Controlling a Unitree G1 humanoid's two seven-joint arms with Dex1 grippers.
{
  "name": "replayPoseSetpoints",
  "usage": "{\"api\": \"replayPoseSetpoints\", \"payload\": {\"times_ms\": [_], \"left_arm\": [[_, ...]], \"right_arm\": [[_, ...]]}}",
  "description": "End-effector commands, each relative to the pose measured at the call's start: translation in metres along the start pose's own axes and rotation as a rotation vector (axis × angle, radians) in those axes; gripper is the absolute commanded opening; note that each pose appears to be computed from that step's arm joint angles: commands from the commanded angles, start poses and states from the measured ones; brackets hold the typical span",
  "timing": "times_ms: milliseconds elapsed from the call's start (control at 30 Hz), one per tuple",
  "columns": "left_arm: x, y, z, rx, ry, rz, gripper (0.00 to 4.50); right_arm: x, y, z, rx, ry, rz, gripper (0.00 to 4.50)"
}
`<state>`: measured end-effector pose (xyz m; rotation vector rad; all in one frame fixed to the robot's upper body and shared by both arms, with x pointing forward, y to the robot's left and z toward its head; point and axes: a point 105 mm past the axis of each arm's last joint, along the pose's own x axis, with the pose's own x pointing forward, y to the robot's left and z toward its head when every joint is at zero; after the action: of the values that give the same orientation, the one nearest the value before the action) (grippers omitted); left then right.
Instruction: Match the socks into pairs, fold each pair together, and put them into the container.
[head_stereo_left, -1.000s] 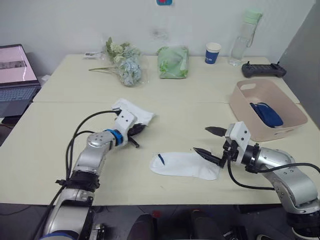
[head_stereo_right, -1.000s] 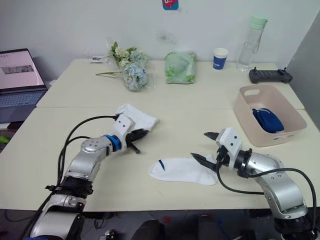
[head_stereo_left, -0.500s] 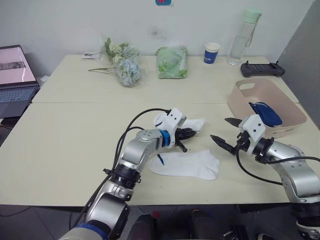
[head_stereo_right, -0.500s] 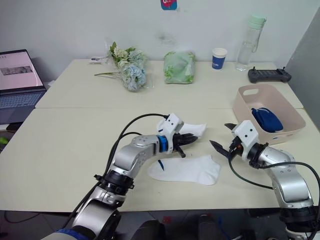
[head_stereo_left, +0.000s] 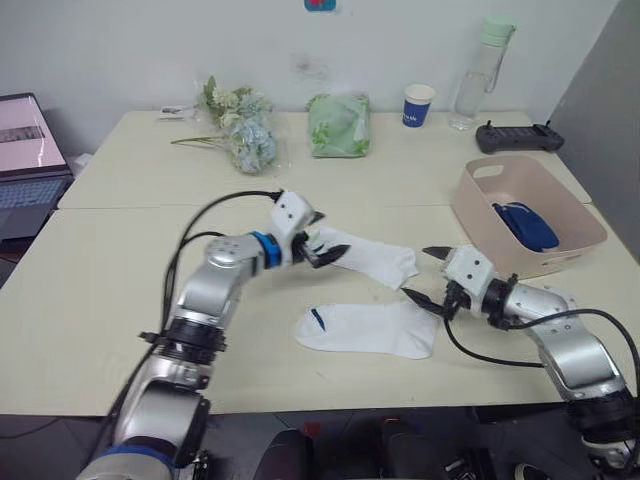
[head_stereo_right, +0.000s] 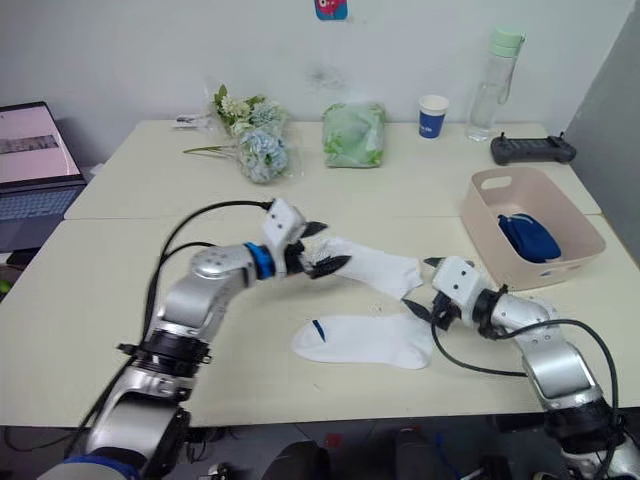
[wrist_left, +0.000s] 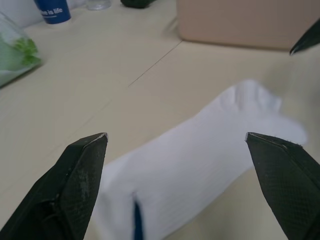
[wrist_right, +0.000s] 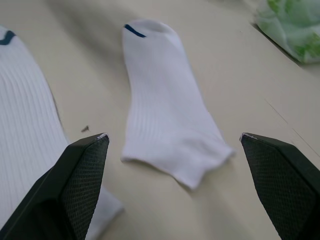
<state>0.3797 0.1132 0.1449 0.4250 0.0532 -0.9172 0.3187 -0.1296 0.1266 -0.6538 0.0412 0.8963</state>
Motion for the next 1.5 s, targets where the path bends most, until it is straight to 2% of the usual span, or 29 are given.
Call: {"api": "replayPoseSetpoints", "payload": {"times_ms": [33,100,133,200,433,500,567,733,933,1033,1100,1200,1300,1500], "left_arm": [[-0.004,0.007,-0.011,0.128,0.048,-0.013,4.48],[-0.005,0.012,-0.011,0.14,0.045,0.006,4.48],[-0.004,0.014,-0.011,0.141,0.038,0.013,4.5],[-0.003,0.011,-0.009,0.138,0.017,0.017,4.5],[0.0,-0.001,-0.011,0.142,0.004,0.009,4.5],[0.0,-0.001,-0.01,0.147,0.003,0.011,4.5],[-0.001,-0.001,-0.01,0.152,0.003,0.01,4.5],[-0.003,0.0,-0.008,0.166,-0.005,-0.009,4.5],[0.0,-0.023,-0.02,0.272,0.015,-0.143,4.5],[0.008,-0.02,-0.03,0.315,0.042,-0.121,4.5],[0.016,-0.017,-0.04,0.415,0.091,-0.102,4.5],[0.028,-0.017,-0.043,0.505,0.099,-0.099,4.5],[0.036,-0.014,-0.04,0.536,0.077,-0.076,3.88],[0.041,-0.013,-0.04,0.579,0.073,-0.086,1.87]], "right_arm": [[0.013,0.002,0.009,-0.086,-0.006,0.075,4.5],[0.017,0.006,0.003,-0.117,0.029,0.127,4.5],[0.018,0.006,0.0,-0.125,0.04,0.139,4.22],[0.02,0.007,-0.005,-0.119,0.062,0.169,3.92],[0.02,0.005,-0.025,-0.119,0.152,0.226,1.4],[0.02,-0.002,-0.027,-0.119,0.165,0.209,0.63],[0.02,-0.009,-0.025,-0.111,0.154,0.189,0.05],[0.016,-0.019,-0.018,-0.091,0.119,0.166,0.05],[-0.002,-0.028,0.001,0.038,0.005,0.159,0.05],[-0.008,-0.028,0.003,0.074,-0.01,0.169,0.05],[-0.011,-0.025,0.002,0.103,-0.01,0.181,0.05],[-0.012,-0.024,0.003,0.119,-0.015,0.182,0.05],[-0.013,-0.023,0.003,0.127,-0.019,0.18,0.0],[-0.015,-0.024,0.0,0.126,-0.008,0.168,0.0]]}}
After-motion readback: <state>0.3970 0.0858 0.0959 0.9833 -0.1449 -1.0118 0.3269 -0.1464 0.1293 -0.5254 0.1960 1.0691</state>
